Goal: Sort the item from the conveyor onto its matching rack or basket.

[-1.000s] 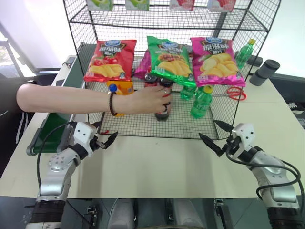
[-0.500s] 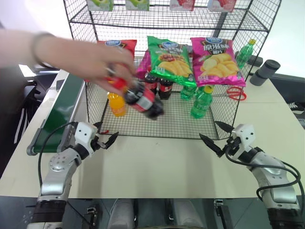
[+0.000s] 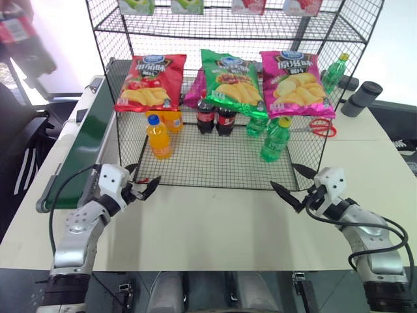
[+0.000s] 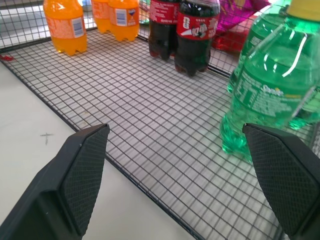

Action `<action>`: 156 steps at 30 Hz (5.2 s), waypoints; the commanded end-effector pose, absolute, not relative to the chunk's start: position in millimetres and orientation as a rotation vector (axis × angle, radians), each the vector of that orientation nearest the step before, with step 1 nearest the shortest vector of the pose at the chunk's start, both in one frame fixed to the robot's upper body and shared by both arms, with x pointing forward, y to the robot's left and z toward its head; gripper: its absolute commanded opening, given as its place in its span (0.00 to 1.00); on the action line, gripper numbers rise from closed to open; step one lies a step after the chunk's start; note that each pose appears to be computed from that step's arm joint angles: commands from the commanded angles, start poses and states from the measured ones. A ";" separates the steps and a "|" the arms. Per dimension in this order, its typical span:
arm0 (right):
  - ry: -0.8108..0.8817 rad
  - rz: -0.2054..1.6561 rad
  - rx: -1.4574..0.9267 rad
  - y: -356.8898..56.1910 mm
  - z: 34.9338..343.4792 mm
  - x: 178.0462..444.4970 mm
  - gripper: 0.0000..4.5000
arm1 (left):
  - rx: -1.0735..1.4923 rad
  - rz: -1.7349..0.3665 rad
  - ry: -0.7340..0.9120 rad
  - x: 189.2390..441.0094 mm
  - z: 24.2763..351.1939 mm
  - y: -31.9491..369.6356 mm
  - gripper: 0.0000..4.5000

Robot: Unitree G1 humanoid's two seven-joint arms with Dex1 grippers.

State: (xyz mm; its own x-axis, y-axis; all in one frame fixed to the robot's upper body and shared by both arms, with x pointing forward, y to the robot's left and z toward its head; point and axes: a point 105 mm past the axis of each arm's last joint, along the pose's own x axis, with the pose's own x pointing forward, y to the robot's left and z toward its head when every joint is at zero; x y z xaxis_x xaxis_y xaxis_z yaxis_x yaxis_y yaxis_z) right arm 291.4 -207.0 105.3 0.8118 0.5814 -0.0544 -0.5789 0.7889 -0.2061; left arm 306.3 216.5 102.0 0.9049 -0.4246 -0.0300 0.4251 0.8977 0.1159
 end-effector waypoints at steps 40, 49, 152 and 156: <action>-0.151 0.785 -0.169 -106.1 136.7 293.7 0.99 | -0.010 0.179 -0.177 306.0 131.4 340.1 1.00; -0.117 0.868 -0.127 -100.4 130.9 288.8 0.99 | 0.016 0.228 -0.184 306.4 132.7 346.0 1.00; -0.121 1.163 0.076 -49.5 172.4 258.9 0.84 | 0.136 -1.248 -0.152 277.3 153.1 59.4 0.63; -0.122 1.165 0.072 -49.0 172.0 258.4 0.66 | 0.132 -1.260 -0.136 274.9 150.6 56.8 0.63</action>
